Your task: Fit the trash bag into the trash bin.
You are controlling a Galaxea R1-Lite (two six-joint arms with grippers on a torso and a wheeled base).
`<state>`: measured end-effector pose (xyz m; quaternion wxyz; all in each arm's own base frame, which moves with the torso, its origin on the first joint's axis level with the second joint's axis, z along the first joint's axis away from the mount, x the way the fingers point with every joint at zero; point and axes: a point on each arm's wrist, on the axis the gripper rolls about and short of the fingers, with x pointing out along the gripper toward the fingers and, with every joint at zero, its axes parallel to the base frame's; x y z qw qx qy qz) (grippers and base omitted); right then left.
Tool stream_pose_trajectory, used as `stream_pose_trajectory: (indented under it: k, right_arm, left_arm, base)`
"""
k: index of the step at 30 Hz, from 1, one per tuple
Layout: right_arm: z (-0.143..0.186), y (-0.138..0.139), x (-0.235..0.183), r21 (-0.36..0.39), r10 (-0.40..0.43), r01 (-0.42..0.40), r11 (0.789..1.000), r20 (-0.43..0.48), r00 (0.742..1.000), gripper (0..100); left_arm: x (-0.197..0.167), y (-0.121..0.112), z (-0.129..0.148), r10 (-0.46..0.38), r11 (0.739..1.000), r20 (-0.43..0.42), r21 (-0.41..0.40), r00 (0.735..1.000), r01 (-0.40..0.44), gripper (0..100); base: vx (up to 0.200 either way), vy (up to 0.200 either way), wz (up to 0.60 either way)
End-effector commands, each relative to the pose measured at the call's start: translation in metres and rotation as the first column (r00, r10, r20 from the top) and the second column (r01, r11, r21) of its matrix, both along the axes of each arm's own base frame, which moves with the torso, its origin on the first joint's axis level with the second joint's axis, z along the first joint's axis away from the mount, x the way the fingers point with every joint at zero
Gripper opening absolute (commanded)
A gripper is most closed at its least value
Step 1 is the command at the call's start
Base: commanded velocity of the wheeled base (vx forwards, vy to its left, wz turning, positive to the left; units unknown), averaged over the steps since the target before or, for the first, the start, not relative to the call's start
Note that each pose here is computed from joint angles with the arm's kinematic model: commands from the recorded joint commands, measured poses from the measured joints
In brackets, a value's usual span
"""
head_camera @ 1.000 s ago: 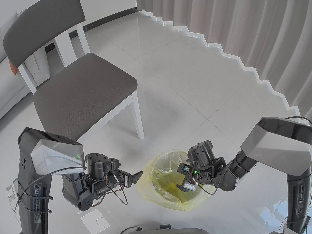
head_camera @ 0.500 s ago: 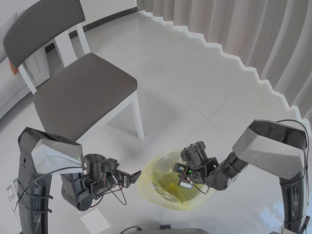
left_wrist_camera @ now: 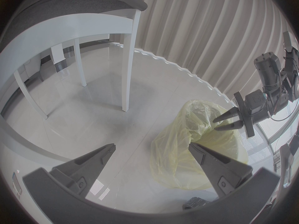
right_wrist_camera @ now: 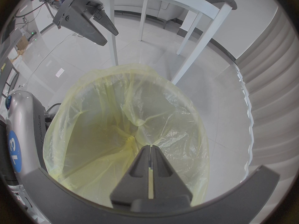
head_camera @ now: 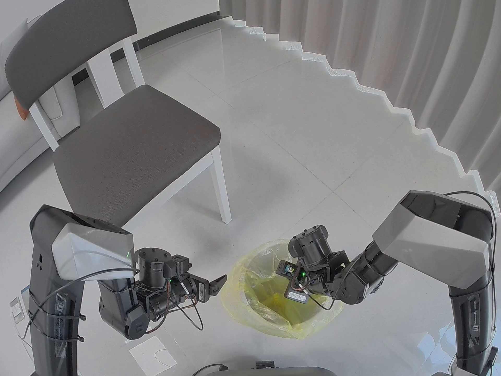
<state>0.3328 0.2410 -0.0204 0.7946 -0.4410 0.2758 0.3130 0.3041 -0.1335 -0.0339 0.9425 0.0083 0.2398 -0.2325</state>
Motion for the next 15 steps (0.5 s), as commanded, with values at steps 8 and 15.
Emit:
stream_pose_trajectory:
  k: [8, 15]
  right_arm:
    - [-0.012, 0.007, 0.007, -0.028, -0.017, 0.017, 0.999, -0.003, 1.000, 100]
    - [-0.014, 0.008, 0.012, -0.030, -0.023, 0.023, 0.999, -0.006, 1.000, 100]
  left_arm:
    - [0.000, -0.001, 0.000, -0.001, 1.000, 0.006, -0.002, 1.000, 0.002, 100]
    - [0.000, 0.001, 0.000, 0.003, 1.000, 0.006, -0.002, 1.000, -0.003, 100]
  base:
    - [0.000, 0.000, 0.00]
    - [0.000, 0.000, 0.00]
